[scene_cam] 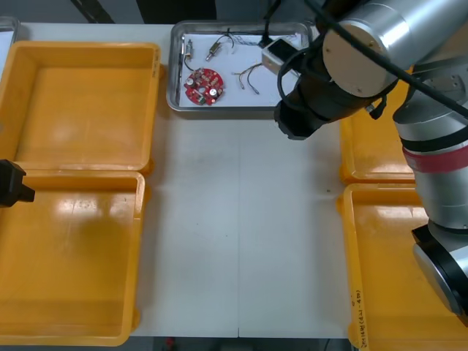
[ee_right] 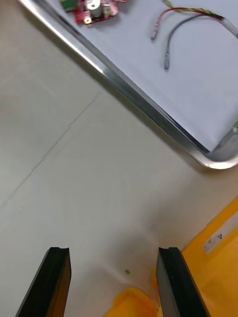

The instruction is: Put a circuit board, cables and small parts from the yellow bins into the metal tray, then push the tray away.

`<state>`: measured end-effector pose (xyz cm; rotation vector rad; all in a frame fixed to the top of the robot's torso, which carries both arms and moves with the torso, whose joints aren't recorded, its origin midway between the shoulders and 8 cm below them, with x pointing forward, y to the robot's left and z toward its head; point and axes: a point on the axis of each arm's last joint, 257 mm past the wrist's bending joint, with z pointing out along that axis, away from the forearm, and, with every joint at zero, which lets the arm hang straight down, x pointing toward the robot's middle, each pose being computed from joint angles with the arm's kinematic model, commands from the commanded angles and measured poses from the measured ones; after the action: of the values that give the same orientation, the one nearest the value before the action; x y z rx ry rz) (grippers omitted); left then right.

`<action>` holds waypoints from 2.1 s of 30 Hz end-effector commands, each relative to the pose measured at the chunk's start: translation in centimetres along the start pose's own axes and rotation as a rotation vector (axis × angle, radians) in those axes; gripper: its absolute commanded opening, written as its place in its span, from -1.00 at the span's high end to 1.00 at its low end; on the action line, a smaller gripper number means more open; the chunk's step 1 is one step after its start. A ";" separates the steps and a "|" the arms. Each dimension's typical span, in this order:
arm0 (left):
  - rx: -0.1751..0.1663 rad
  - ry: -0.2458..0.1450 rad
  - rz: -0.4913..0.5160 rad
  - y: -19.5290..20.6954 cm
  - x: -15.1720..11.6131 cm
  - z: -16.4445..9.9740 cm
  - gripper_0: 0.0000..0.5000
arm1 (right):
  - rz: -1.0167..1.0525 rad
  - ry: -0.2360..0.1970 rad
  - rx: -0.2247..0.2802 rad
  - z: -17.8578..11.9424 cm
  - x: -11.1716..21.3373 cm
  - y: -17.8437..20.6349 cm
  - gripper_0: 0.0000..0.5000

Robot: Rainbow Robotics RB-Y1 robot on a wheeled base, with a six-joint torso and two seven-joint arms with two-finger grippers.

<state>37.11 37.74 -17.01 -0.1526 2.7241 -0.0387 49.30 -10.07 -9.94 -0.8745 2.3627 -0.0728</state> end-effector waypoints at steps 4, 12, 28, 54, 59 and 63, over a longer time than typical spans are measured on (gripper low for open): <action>-0.049 -0.032 0.089 1.6 -0.5 -1.7 -1.00 | 0.223 -0.042 0.056 -1.7 4.2 -4.5 -1.00; -0.049 -0.032 0.089 1.6 -0.5 -1.7 -1.00 | 0.453 -0.068 0.024 -3.5 9.5 -8.5 -1.00; -0.049 -0.032 0.089 1.6 -0.5 -1.7 -1.00 | 0.622 -0.009 0.179 -6.4 21.4 -13.3 -1.00; -0.049 -0.032 0.089 1.6 -0.5 -1.7 -1.00 | 0.713 0.134 0.206 -6.1 29.4 -13.4 -1.00; -0.049 -0.032 0.089 1.6 -0.5 -1.7 -1.00 | 0.708 0.138 0.204 -6.2 29.4 -13.4 -1.00; -0.049 -0.032 0.089 1.6 -0.5 -1.7 -1.00 | 0.710 0.138 0.202 -6.2 29.4 -13.3 -1.00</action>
<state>37.10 37.74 -17.00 -0.1517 2.7238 -0.0381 36.50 -38.00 -17.77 0.0765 2.6034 -0.0369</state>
